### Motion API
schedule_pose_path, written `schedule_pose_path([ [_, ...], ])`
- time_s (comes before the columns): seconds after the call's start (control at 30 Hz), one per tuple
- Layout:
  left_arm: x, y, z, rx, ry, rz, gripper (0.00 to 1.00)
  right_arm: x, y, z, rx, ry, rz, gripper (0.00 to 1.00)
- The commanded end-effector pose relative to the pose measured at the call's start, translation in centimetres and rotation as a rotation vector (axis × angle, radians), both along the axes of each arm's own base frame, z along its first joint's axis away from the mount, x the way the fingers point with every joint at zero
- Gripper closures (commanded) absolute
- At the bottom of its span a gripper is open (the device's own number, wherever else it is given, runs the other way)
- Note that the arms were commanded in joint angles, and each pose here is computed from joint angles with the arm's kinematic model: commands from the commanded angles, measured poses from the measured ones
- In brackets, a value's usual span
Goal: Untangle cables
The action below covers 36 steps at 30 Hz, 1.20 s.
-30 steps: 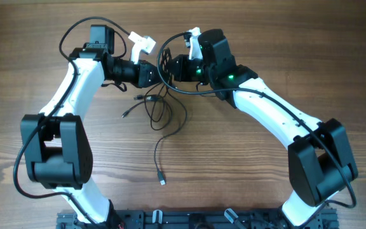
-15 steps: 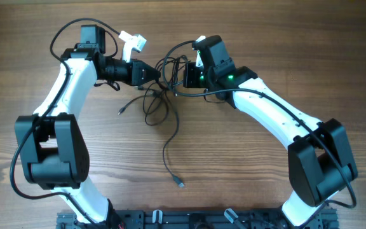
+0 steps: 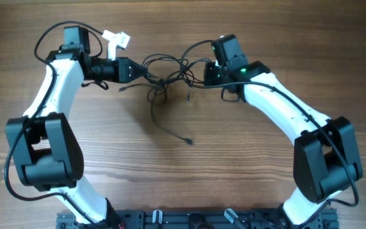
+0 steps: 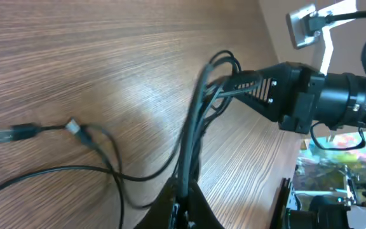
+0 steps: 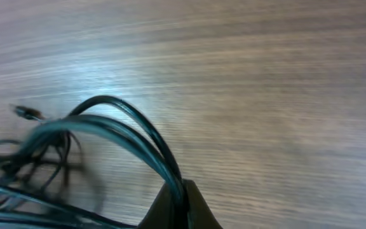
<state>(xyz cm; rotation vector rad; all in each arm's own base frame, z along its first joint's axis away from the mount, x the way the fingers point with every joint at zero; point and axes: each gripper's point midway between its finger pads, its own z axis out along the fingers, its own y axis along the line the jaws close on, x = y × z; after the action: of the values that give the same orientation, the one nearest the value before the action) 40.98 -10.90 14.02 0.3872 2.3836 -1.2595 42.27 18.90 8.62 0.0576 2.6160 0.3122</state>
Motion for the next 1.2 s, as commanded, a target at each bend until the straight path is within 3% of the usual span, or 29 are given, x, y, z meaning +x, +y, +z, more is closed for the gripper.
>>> schedule_pose_path([
  [0.0, 0.5, 1.6, -0.1, -0.007, 0.013, 0.045, 0.96, 0.8, -3.9, -0.3, -0.076, 0.006, -0.076, 0.96],
  [0.3, 0.7, 2.7, -0.6, 0.023, 0.024, 0.076, 0.96, 0.2, -8.9, -1.4, -0.034, 0.122, -0.170, 0.96],
  [0.4, 0.7, 2.7, -0.7, 0.026, 0.026, 0.078, 0.96, 0.0, -8.7, -1.2, 0.111, 0.167, -0.150, 0.96],
  [0.47, 0.7, 2.7, -0.7, 0.027, 0.026, 0.078, 0.96, -0.2, -7.5, -0.2, 0.301, 0.203, -0.090, 0.96],
  [0.63, 0.8, 2.8, -0.8, 0.036, 0.031, 0.086, 0.96, -0.9, -4.8, 6.6, 0.779, 0.114, 0.261, 0.96],
  [0.97, 1.1, 3.7, -1.8, 0.101, 0.058, 0.129, 0.96, -1.6, -7.9, 11.3, 1.036, 0.014, 0.365, 0.96],
  [1.07, 2.3, 6.5, -4.0, 0.252, 0.161, 0.311, 0.96, -2.2, -7.7, 12.5, 1.078, -0.040, 0.448, 0.96],
  [1.17, 2.6, 12.4, -6.8, 0.485, 0.358, 0.710, 0.96, -2.2, -7.7, 12.6, 1.079, -0.042, 0.450, 0.96],
])
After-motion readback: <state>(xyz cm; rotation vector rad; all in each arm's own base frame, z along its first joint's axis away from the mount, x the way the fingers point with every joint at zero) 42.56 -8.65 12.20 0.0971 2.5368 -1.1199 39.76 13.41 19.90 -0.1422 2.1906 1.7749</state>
